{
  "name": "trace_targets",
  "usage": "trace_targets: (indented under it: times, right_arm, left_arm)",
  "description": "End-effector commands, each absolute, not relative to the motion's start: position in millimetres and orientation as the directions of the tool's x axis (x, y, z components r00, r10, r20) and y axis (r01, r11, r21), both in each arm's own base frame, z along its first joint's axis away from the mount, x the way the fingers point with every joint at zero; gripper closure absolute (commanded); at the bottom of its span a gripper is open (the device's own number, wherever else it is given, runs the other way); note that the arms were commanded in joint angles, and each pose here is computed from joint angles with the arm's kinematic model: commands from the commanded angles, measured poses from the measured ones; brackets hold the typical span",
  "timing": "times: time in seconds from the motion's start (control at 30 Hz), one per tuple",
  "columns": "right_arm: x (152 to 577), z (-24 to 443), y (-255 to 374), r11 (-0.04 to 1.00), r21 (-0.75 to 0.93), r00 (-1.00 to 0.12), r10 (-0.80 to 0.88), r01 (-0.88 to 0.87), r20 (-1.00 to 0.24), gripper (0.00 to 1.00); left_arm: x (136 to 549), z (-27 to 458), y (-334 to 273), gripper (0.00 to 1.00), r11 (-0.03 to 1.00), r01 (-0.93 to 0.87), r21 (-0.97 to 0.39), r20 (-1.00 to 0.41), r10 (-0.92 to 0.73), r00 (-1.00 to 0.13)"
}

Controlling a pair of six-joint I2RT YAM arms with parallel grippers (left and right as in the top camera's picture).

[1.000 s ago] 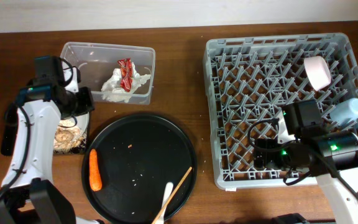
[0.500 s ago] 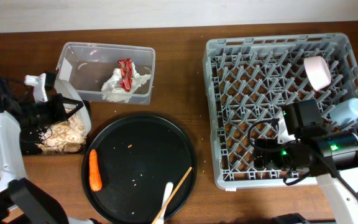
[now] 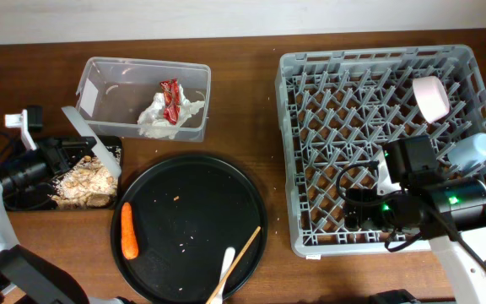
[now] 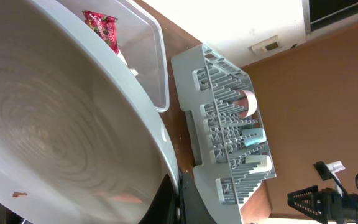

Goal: Sort waste into correct bins and load items into the dishwasher rack

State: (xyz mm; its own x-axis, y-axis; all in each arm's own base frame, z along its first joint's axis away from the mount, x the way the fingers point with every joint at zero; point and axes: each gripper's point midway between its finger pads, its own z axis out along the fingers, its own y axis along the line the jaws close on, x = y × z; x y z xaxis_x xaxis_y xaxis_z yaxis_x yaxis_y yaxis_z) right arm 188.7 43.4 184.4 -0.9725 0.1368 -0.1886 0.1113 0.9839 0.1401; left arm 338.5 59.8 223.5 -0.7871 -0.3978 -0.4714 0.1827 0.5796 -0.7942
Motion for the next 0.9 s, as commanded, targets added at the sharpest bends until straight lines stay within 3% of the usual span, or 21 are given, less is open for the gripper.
trace_targets:
  times: [0.0,0.1,0.17,0.23,0.33,0.4,0.5,0.73,0.8,0.83,0.87]
  right_arm:
    - [185.7,182.7,41.4,0.984,0.128,-0.973,0.143,0.120,-0.183,0.10]
    - [185.7,182.7,41.5,0.984,0.128,-0.973,0.143,0.121,-0.183,0.10]
    - [185.7,182.8,41.6,0.981,0.132,-0.970,0.162,0.139,-0.181,0.10]
    - [185.7,182.7,41.5,0.982,0.131,-0.970,0.161,0.138,-0.181,0.10]
    - [185.7,182.7,41.5,0.981,0.132,-0.970,0.162,0.140,-0.180,0.10]
    - [185.7,182.8,41.6,0.980,0.134,-0.969,0.173,0.150,-0.179,0.09]
    - [185.6,182.7,41.5,0.980,0.134,-0.969,0.172,0.150,-0.179,0.09]
    - [183.8,182.3,41.3,0.980,0.131,-0.970,0.172,0.150,-0.172,0.09]
    - [182.3,181.9,41.0,0.980,0.129,-0.971,0.172,0.151,-0.166,0.09]
    - [180.9,181.7,40.8,0.980,0.128,-0.972,0.171,0.152,-0.160,0.09]
    - [180.6,181.7,40.7,0.980,0.127,-0.972,0.171,0.152,-0.159,0.09]
  left_arm:
    - [341.5,236.4,59.9,1.00,0.546,0.230,-0.806,-0.497,-0.412,-0.764]
    - [335.6,239.7,44.8,1.00,0.519,0.236,-0.822,-0.475,-0.394,-0.787]
    - [325.2,227.8,3.6,1.00,0.535,0.237,-0.811,-0.425,-0.259,-0.867]
    - [308.5,206.7,-59.7,1.00,0.568,0.299,-0.767,-0.364,-0.002,-0.931]
    - [268.1,176.0,-126.6,0.99,0.626,0.399,-0.669,-0.227,0.339,-0.913]
    - [267.0,149.8,-129.7,0.99,0.781,0.363,-0.508,-0.105,0.362,-0.926]
    - [266.4,126.8,-149.9,1.00,0.893,0.369,-0.256,-0.041,0.372,-0.927]
    - [255.0,86.0,-204.4,0.98,0.867,0.452,-0.210,0.017,0.465,-0.885]
    - [259.1,80.8,-207.2,0.88,0.866,0.453,-0.210,0.011,0.465,-0.885]
    - [258.5,75.3,-206.8,0.78,0.868,0.450,-0.209,0.029,0.465,-0.885]
    - [258.0,74.0,-206.5,0.78,0.869,0.449,-0.209,0.035,0.465,-0.884]
